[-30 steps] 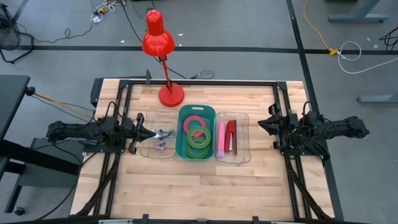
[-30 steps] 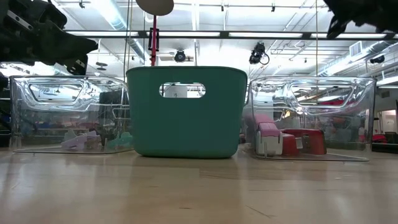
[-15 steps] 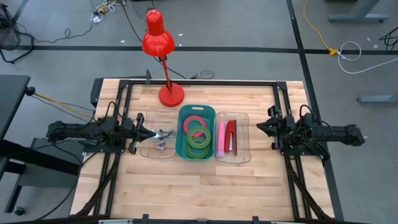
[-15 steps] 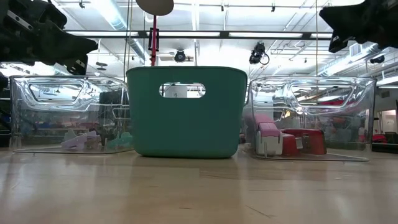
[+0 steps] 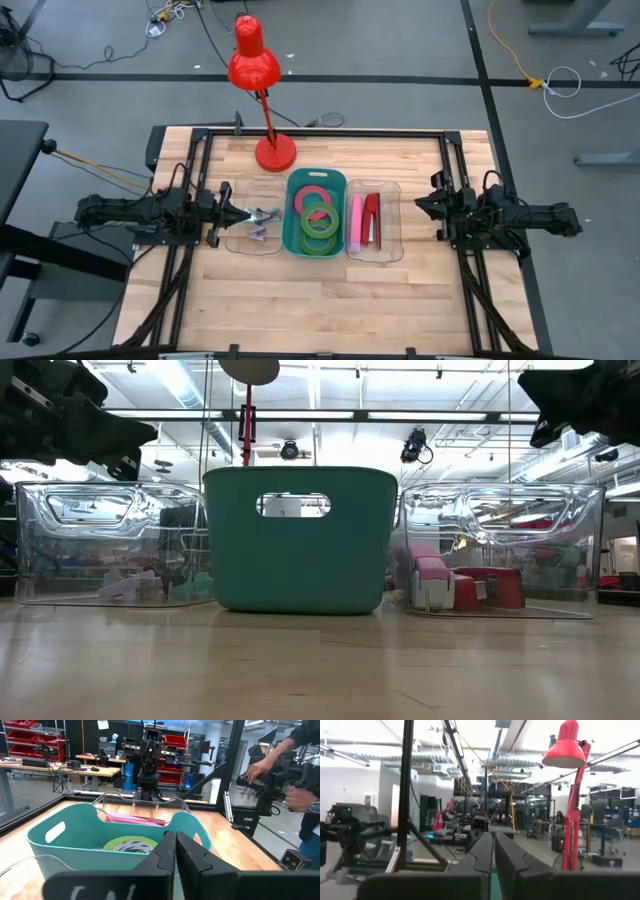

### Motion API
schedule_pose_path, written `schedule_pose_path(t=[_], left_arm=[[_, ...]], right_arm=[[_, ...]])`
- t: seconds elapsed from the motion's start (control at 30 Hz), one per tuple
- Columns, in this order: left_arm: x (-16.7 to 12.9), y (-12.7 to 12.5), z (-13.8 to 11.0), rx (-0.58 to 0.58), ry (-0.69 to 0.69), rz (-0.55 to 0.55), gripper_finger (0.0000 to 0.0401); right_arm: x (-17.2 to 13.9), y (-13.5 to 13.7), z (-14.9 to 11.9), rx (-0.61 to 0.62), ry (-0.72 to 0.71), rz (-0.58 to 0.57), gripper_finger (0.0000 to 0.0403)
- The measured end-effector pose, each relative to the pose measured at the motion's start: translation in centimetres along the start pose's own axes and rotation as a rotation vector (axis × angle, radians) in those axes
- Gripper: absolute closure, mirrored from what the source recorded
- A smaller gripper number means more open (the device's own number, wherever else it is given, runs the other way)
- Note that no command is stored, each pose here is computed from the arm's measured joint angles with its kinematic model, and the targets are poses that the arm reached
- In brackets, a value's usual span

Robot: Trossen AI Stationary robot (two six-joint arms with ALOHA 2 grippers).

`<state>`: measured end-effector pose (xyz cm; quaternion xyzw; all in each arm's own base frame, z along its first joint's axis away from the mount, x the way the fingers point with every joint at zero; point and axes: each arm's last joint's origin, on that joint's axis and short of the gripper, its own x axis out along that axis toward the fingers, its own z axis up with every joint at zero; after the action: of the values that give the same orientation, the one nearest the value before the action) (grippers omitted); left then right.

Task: Pick and place Stapler, Stapler remover, tape
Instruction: Return to Home Position

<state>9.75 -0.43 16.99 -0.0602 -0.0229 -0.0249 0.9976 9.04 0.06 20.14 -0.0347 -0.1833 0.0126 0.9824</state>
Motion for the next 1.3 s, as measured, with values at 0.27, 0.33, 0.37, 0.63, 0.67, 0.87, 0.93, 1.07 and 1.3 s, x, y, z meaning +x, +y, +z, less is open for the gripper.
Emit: schedule_pose_path(t=[0.27,0.33,0.37,0.63,0.67,0.87,0.93,1.07,1.3], left_arm=[[0.0,0.0,0.0,0.0,0.0,0.0,0.0383],[0.0,0.0,0.0,0.0,0.0,0.0,0.0383],[0.0,0.0,0.0,0.0,0.0,0.0,0.0383],[0.0,0.0,0.0,0.0,0.0,0.0,0.0383],[0.0,0.0,0.0,0.0,0.0,0.0,0.0383],[0.0,0.0,0.0,0.0,0.0,0.0,0.0383],[0.0,0.0,0.0,0.0,0.0,0.0,0.0383],[0.0,0.0,0.0,0.0,0.0,0.0,0.0383],[0.0,0.0,0.0,0.0,0.0,0.0,0.0383]], right_arm=[[0.0,-0.1,-0.3,-0.008,0.038,0.01,0.0382],[0.0,-0.1,-0.7,-0.006,0.076,0.011,0.0382],[0.0,-0.1,-0.9,-0.001,0.094,0.012,0.0382],[-0.3,0.0,-2.2,0.029,0.237,0.018,0.0382],[-0.3,0.0,-2.3,0.033,0.25,0.018,0.0382],[-0.5,0.1,-3.1,0.041,0.335,0.019,0.0382],[-0.5,0.0,-3.1,0.039,0.337,0.009,0.0382],[-0.6,0.0,-3.2,0.03,0.344,-0.023,0.0382],[-0.6,-0.1,-3.2,0.028,0.344,-0.033,0.0382]])
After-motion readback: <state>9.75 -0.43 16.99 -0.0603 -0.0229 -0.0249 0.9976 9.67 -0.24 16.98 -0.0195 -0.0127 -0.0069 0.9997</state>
